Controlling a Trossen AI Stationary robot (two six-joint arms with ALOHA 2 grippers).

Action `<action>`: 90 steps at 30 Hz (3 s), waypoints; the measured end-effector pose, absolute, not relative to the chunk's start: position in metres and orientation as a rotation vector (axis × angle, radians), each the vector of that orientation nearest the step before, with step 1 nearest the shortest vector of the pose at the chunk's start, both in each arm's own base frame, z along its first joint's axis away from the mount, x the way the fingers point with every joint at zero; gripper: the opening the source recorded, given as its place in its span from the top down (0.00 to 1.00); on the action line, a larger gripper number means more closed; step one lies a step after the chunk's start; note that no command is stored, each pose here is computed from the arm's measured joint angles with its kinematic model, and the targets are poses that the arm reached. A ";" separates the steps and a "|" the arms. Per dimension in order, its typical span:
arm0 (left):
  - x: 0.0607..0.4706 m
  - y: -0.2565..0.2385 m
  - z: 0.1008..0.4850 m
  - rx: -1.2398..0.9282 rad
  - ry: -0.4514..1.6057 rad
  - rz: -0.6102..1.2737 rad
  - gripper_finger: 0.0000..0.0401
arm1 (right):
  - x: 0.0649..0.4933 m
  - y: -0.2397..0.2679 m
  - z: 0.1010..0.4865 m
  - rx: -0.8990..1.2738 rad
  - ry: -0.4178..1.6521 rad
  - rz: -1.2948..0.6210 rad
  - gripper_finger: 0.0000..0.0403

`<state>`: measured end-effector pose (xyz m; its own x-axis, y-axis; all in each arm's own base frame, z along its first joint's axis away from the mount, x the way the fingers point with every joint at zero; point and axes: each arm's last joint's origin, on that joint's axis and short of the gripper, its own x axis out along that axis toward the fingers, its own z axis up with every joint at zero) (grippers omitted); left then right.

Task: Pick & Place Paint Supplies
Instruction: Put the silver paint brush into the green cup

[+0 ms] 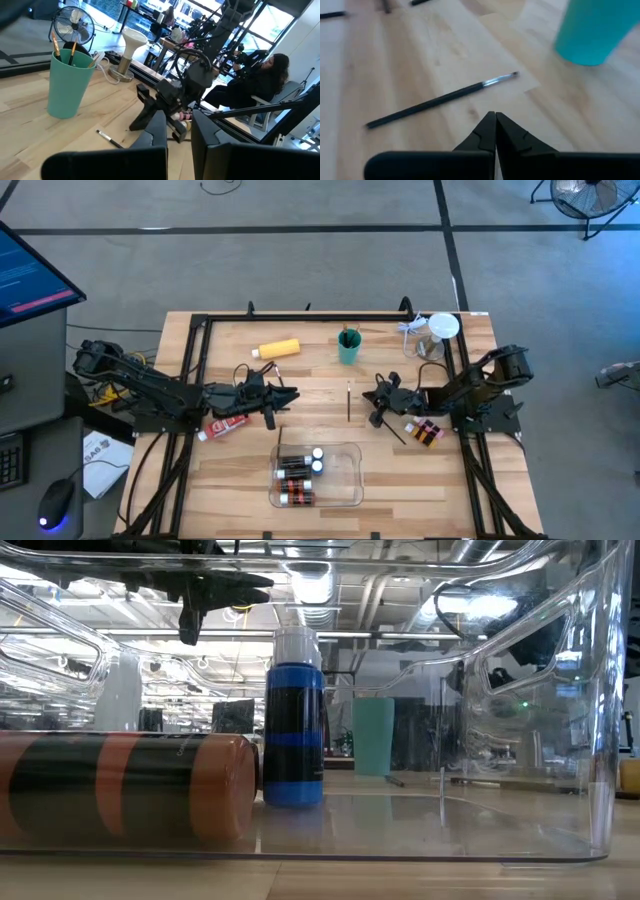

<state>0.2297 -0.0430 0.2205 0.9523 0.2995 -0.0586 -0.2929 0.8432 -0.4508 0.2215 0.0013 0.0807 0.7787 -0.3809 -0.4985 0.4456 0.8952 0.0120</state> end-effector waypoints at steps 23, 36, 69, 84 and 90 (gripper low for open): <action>0.223 -0.041 0.206 -0.500 0.004 0.344 1.00 | 0.206 0.019 0.085 0.183 0.585 -0.539 0.70; 0.223 -0.041 0.206 -0.485 0.006 0.344 1.00 | 0.204 0.021 0.069 0.186 0.638 -0.588 0.78; 0.221 -0.037 0.202 -0.466 0.010 0.384 1.00 | 0.213 0.002 0.083 0.163 0.478 -0.672 0.99; 0.221 -0.037 0.202 -0.473 0.007 0.384 1.00 | 0.217 0.011 0.085 0.253 0.487 -0.507 1.00; 0.221 -0.037 0.202 -0.470 0.008 0.384 1.00 | 0.214 0.019 0.081 0.233 0.542 -0.464 0.96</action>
